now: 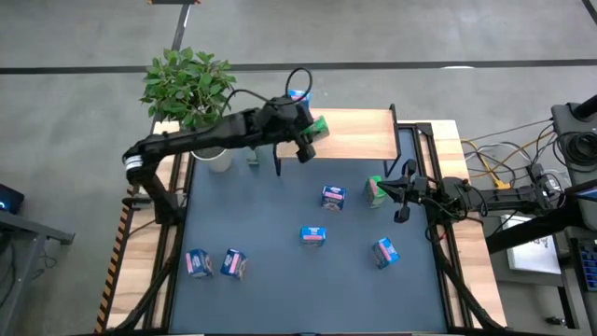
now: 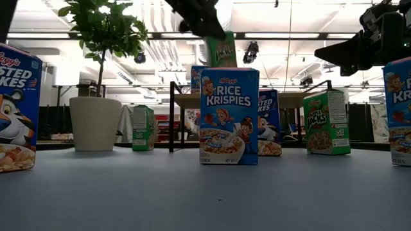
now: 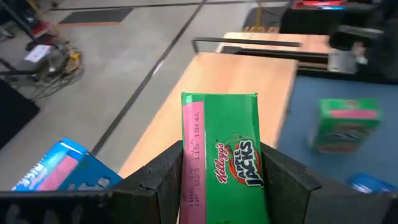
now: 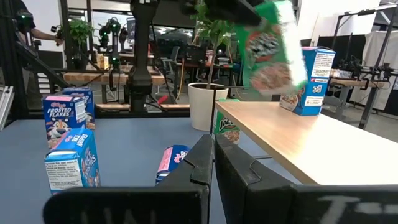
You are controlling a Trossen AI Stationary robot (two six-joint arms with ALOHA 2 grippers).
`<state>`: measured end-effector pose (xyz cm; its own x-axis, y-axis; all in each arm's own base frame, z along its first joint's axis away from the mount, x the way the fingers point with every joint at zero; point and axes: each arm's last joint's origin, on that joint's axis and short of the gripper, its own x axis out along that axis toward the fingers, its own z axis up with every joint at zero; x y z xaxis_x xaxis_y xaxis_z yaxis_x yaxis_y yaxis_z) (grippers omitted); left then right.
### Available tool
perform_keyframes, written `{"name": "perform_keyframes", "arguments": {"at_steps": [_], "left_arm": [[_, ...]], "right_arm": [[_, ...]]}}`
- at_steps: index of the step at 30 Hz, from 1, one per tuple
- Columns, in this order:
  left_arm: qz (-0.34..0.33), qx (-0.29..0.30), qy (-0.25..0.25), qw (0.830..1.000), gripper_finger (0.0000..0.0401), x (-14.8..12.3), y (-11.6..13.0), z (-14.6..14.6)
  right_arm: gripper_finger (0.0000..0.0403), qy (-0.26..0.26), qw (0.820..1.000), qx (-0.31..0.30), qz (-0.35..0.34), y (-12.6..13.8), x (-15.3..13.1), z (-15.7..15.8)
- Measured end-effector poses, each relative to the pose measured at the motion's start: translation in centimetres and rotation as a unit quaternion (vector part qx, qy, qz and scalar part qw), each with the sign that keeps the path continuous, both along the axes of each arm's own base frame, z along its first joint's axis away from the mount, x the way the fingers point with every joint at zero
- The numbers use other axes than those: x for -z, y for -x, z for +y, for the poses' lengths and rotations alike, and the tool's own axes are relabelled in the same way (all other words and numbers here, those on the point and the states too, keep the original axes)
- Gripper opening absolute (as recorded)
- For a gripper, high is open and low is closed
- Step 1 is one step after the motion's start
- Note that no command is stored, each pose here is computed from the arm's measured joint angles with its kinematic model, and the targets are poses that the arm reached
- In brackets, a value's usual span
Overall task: Stack cereal on shelf
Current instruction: Put the bottom left green cereal box on the shelf
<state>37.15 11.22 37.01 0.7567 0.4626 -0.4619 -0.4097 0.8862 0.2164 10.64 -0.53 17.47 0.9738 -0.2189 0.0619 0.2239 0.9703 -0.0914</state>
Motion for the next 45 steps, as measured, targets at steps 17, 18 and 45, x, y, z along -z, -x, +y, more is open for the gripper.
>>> {"name": "perform_keyframes", "arguments": {"at_steps": [17, 18, 45], "left_arm": [[-0.008, -0.010, 0.019, 1.000, 0.0162, 3.8, -3.0, 2.8], [-0.010, -0.009, 0.018, 1.000, 0.0162, 3.9, -3.1, 2.9], [-0.014, 0.016, 0.035, 0.999, 0.0223, 4.3, -3.1, 3.9]], "right_arm": [[0.0009, 0.000, 1.000, 0.001, 0.000, 0.0, 0.0, 0.0], [0.0009, 0.000, 1.000, 0.001, 0.000, 0.0, 0.0, 0.0], [0.0009, -0.001, 1.000, 0.001, 0.000, 0.0, 0.0, 0.0]]}}
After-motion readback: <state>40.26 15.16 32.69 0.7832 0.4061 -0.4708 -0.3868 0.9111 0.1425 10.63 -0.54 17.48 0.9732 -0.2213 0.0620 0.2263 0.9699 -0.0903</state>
